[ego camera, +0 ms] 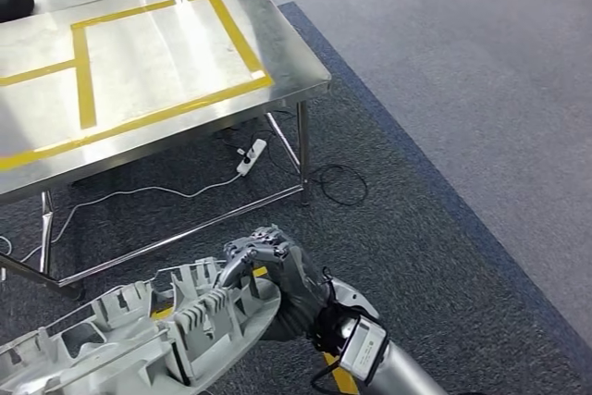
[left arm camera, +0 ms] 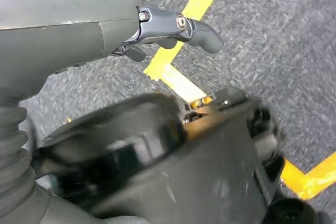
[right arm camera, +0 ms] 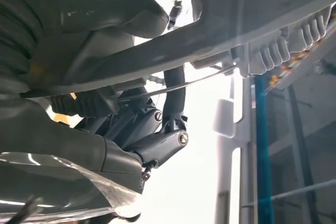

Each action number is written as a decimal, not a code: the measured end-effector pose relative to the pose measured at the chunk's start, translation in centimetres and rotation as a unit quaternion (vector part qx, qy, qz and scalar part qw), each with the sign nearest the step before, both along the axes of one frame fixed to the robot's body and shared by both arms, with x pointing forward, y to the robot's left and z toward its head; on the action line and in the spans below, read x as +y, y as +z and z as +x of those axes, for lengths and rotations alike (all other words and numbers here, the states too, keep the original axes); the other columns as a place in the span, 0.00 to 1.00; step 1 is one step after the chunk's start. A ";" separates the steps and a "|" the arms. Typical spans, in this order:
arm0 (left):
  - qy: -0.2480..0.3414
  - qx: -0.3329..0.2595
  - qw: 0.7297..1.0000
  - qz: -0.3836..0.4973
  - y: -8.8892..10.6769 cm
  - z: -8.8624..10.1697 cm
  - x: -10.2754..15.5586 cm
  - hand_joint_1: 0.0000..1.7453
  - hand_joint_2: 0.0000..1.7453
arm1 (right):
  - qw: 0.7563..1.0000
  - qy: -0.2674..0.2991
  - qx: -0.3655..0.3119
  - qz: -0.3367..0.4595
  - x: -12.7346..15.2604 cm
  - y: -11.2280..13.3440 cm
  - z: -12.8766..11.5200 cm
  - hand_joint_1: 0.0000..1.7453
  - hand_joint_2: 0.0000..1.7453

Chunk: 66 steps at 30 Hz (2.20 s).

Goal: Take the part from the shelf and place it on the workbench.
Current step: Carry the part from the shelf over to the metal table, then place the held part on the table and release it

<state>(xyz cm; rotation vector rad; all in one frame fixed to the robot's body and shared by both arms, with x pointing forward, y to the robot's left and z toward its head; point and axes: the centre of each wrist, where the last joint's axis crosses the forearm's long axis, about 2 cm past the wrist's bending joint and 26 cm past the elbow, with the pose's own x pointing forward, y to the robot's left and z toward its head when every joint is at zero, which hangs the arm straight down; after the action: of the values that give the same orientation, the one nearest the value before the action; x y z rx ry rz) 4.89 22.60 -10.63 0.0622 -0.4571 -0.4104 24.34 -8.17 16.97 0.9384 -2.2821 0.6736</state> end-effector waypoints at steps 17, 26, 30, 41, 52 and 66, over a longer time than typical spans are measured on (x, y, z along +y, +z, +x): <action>-0.003 -0.001 1.000 -0.002 0.0 -0.1 -0.1 0.00 1.00 | 1.000 0.000 0.000 0.003 0.1 0.1 -0.1 1.00 1.00; -0.004 0.001 1.000 -0.002 0.0 -0.4 -0.1 0.00 1.00 | 1.000 0.002 0.016 0.003 0.1 -0.1 -0.2 1.00 1.00; -0.004 -0.001 1.000 -0.001 0.0 -0.2 0.0 0.00 1.00 | 1.000 0.001 0.025 0.002 0.1 0.0 -0.1 1.00 1.00; -0.006 -0.004 1.000 -0.002 0.0 -0.1 0.0 0.00 1.00 | 0.999 -0.010 0.039 -0.001 0.2 -0.2 -0.1 1.00 1.00; -0.008 0.002 1.000 -0.003 -0.1 -0.8 -0.2 0.00 1.00 | 0.999 -0.018 0.046 -0.004 0.0 -0.4 0.0 1.00 1.00; -0.009 -0.004 1.000 -0.001 0.0 -0.2 -0.2 0.00 1.00 | 0.998 -0.023 0.051 -0.005 -0.2 -0.7 0.1 1.00 1.00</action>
<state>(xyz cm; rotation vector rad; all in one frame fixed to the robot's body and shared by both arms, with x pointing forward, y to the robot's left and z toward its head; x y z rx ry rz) 4.67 22.39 -10.63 0.0576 -0.4670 -0.4280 24.45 -8.34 16.31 0.8929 -2.2019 0.6033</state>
